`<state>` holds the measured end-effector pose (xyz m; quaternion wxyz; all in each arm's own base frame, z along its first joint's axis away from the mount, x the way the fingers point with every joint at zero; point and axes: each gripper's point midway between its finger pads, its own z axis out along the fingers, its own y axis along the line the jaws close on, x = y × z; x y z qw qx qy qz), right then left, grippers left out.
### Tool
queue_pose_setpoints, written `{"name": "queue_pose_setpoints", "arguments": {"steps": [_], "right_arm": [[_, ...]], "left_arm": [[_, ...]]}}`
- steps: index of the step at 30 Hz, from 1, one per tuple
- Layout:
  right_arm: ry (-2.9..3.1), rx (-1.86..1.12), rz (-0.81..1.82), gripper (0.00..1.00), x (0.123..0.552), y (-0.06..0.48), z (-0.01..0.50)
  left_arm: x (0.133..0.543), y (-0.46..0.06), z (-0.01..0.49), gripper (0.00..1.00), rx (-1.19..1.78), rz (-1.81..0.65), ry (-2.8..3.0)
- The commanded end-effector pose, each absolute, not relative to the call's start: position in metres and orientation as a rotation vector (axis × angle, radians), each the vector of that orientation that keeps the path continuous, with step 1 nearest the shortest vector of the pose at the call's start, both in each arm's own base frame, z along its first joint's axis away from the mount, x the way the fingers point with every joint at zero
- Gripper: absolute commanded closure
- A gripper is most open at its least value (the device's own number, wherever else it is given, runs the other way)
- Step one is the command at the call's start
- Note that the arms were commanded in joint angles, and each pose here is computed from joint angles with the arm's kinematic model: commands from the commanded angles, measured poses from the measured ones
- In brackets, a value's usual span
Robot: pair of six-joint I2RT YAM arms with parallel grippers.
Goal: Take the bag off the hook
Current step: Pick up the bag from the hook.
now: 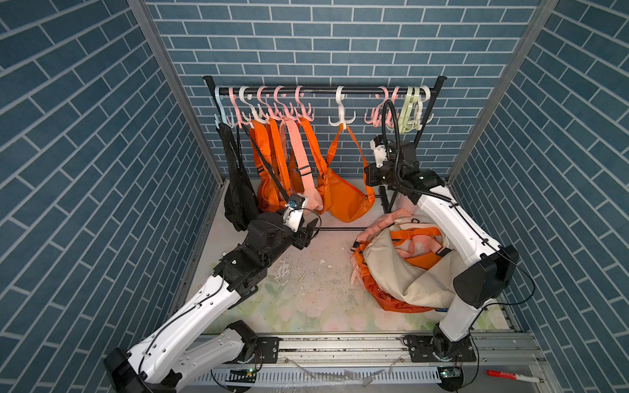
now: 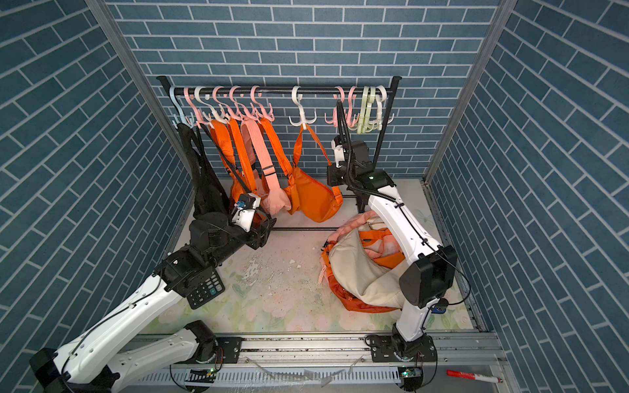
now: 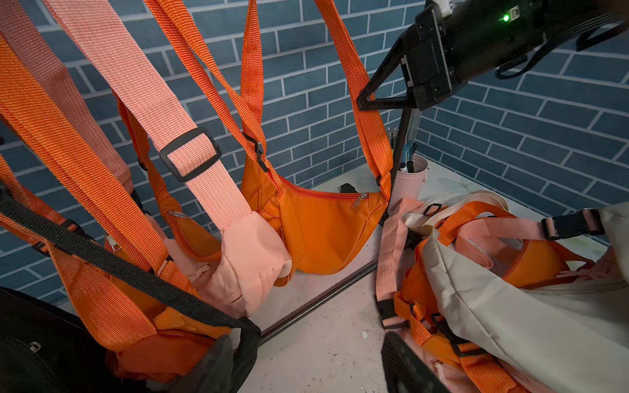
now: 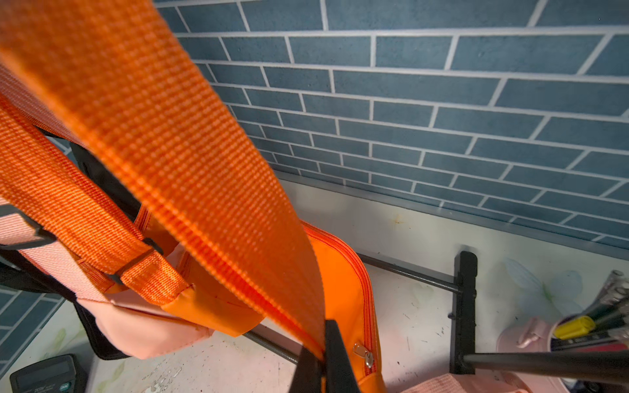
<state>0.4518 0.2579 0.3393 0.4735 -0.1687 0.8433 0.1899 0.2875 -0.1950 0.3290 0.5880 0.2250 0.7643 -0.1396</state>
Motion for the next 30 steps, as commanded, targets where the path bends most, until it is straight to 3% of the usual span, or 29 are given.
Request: {"name": "queue_pose_setpoints", "arguments": {"steps": [1,14,30], "right_arm": [[2.032,-0.408,0.439,1.0,0.446,0.245,0.352],[1.99,-0.362,0.435,1.0,0.434,0.215,0.369],[1.945,-0.375,0.458,1.0,0.422,0.209,0.393]], "left_arm": [[0.294,-0.194,0.346,0.3,0.492,-0.323,1.725],[0.324,-0.233,0.411,0.27,0.504,-0.411,1.534],[0.4,-0.294,0.457,0.27,0.555,-0.436,1.395]]}}
